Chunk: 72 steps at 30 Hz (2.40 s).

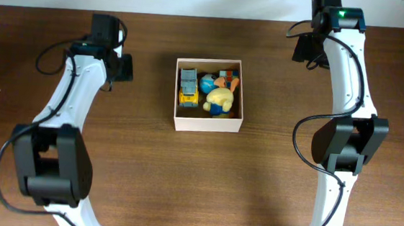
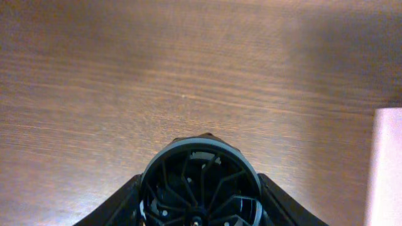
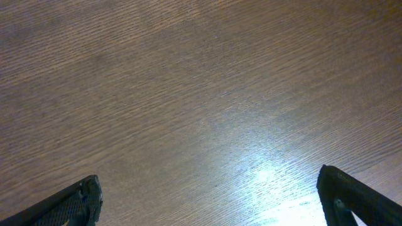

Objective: Pack container
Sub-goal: 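Lift the black puck with the left gripper, then carry the puck right over the pink box, then lower the puck into the box and open the left gripper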

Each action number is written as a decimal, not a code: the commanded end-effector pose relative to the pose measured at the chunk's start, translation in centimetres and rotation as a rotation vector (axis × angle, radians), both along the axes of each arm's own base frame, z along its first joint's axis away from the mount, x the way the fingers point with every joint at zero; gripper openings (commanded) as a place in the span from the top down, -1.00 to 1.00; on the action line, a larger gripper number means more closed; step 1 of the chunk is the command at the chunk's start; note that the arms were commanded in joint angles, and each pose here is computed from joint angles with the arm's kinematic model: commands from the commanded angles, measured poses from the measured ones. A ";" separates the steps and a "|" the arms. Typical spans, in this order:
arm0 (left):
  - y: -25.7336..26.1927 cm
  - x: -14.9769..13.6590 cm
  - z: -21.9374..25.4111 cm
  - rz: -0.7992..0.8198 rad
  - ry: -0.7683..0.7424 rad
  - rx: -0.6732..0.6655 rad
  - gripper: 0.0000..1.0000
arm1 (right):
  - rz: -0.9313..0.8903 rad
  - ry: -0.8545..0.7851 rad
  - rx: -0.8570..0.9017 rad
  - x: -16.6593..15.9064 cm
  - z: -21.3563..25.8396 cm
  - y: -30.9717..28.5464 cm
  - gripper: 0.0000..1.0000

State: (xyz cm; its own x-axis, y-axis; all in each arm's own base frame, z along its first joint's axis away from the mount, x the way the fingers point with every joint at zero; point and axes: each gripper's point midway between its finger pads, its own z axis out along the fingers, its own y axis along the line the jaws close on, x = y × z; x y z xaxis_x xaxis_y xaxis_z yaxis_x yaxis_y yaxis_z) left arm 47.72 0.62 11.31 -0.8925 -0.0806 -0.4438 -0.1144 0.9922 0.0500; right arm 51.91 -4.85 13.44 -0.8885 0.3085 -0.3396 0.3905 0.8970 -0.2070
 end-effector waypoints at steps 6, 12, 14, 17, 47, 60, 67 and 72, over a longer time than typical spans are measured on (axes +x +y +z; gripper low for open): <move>-7.5 -0.9 10.2 -0.311 -0.191 0.015 0.73 | -0.026 0.003 -0.012 -0.1 -0.2 -0.6 -0.97; -14.4 -3.1 12.2 -0.555 -0.233 0.009 0.74 | -0.026 0.003 -0.012 -0.1 -0.2 -0.6 -0.98; -16.3 -4.5 11.6 -0.637 -0.198 0.020 0.75 | -0.026 0.003 -0.012 -0.1 -0.2 -0.6 -0.98; -17.6 -6.3 10.1 -0.716 -0.126 0.035 0.77 | -0.026 0.003 -0.012 -0.1 -0.2 -0.6 -0.98; -20.3 -7.3 -1.4 -0.915 0.172 0.028 0.92 | -0.026 0.003 -0.012 -0.1 -0.2 -0.6 -0.97; -20.5 -7.8 -3.4 -0.922 0.229 0.002 0.92 | -0.026 0.003 -0.012 -0.1 -0.2 -0.6 -0.98; -20.8 -8.0 -4.2 -0.927 0.249 -0.016 0.94 | -0.026 0.003 -0.012 -0.1 -0.2 -0.6 -0.98; -20.8 -8.0 -4.2 -0.927 0.250 -0.016 0.91 | -0.026 0.003 -0.012 -0.1 -0.2 -0.6 -0.97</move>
